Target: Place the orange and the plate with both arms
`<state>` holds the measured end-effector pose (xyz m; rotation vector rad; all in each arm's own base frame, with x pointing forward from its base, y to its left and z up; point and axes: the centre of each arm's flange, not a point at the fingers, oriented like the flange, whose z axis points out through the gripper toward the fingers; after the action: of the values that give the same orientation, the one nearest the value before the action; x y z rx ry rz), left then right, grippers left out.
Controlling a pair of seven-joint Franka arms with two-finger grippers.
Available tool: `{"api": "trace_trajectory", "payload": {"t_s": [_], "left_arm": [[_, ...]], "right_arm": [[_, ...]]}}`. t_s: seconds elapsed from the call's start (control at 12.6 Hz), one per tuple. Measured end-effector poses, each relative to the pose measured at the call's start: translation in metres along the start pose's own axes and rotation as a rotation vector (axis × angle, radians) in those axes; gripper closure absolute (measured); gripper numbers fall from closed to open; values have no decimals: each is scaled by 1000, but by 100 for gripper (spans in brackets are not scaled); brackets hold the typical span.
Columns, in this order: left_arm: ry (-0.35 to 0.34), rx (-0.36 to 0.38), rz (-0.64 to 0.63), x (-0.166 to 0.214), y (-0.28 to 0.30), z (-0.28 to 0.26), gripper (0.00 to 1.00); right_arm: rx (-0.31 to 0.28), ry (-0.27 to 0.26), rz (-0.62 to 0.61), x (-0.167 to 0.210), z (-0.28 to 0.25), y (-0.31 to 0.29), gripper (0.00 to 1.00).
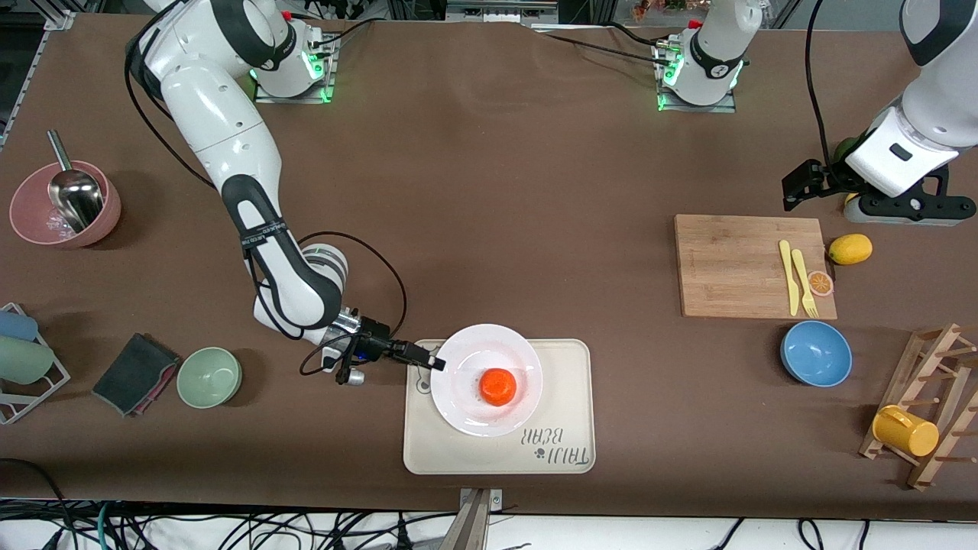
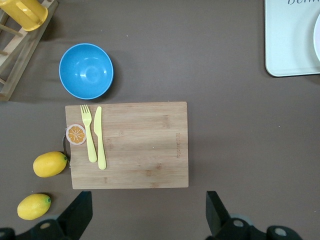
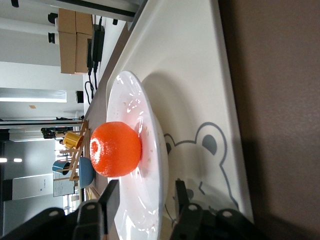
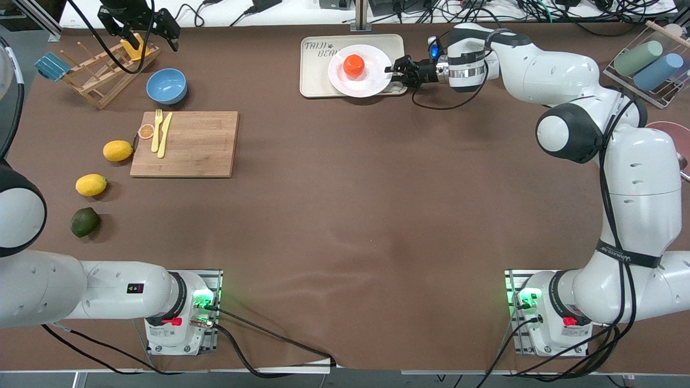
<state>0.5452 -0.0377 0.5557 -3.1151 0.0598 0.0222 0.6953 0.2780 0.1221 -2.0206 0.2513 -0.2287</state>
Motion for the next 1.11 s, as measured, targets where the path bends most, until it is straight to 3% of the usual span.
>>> {"api": "trace_trajectory", "payload": {"t_s": [0.24,0.32,0.56,0.87,1.11], "left_arm": [[0,0,0,0,0,0,0],[0,0,0,0,0,0,0],[0,0,0,0,0,0,0],[0,0,1,0,0,0,0],[0,0,1,0,0,0,0]], "right_arm": [[8,24,-18,13,-10,-6,6],[7,31,-38,20,-17,-9,0],[-11,-5,-156,38,-40,-37,0],[-121,-94,-330,40,-58,-56,0],[-216,-199,-420,52,-93,-60,0]]}}
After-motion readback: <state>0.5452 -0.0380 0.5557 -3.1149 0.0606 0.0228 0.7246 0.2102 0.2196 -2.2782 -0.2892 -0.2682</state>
